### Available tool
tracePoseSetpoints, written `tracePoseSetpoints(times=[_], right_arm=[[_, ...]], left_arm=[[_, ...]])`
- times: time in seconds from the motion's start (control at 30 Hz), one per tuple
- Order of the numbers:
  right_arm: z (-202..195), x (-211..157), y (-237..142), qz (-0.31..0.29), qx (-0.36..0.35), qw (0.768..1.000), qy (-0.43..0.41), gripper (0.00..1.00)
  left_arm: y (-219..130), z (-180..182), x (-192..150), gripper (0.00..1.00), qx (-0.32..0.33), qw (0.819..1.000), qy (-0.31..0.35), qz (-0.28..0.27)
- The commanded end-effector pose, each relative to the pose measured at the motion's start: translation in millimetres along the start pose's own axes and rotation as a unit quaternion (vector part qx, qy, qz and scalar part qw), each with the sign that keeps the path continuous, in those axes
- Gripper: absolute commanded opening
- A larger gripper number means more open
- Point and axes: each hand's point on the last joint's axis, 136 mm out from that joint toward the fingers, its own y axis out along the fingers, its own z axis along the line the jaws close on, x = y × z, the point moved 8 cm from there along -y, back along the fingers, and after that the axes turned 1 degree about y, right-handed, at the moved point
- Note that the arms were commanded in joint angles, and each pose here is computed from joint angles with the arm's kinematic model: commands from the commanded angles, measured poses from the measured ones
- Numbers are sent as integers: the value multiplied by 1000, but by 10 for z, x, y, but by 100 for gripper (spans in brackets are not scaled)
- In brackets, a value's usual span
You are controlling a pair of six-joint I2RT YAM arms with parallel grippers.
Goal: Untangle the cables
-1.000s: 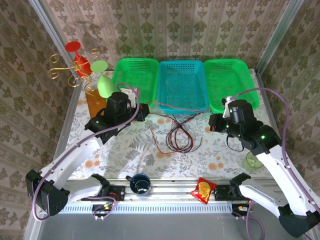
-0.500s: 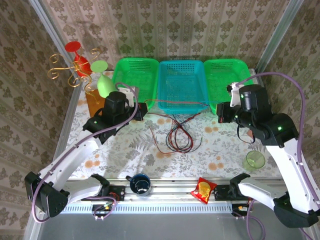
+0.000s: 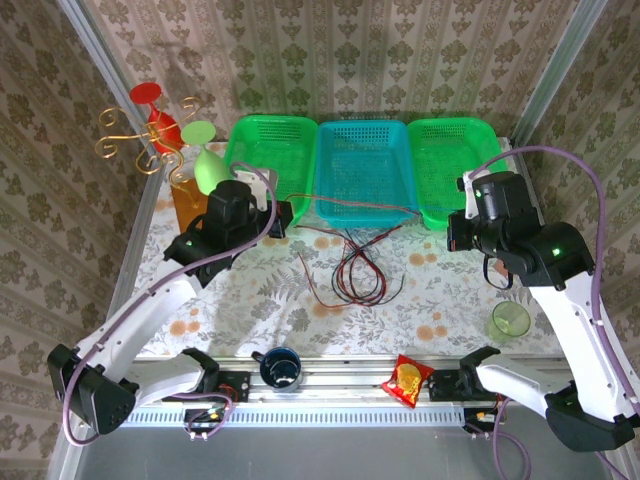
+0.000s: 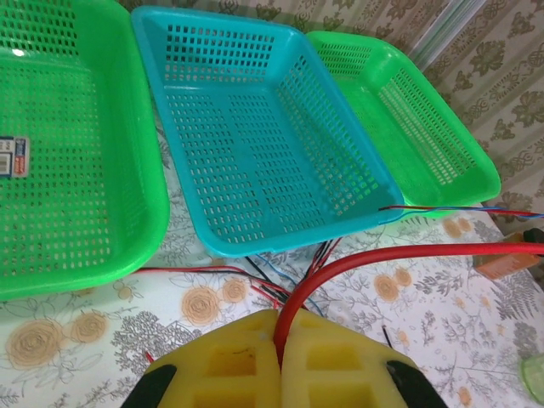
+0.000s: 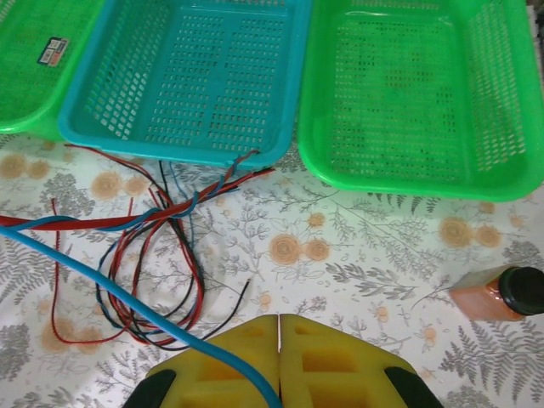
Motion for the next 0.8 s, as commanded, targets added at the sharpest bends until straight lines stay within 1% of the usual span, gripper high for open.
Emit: tracePoseSetpoints(times=[0.0,0.13,0.33,0.5,0.63,0.77], right_arm=[[-101,-15,-67,3,-40,999,-20,0],[-78,-10,-84,2,-21,1000,-20,0],[-160,5,-101,-1,-45,999,-16,0],[-198,124,-226,-35,-53,998,-9,0],[-174,245,-300,-48,-42,998,-2,0],[-235,322,-375,-66,-73,995,-4,0]], left_arm=[[-49,6,71,0,32,999,30,-8],[-26,35,79,0,49,998,37,0],[-52,119,124,0,69,997,32,0],[-212,3,365,0,53,996,57,-38],[-382,-178,635,0,14,992,90,-92],[-562,-240,852,0,22,985,103,-135]])
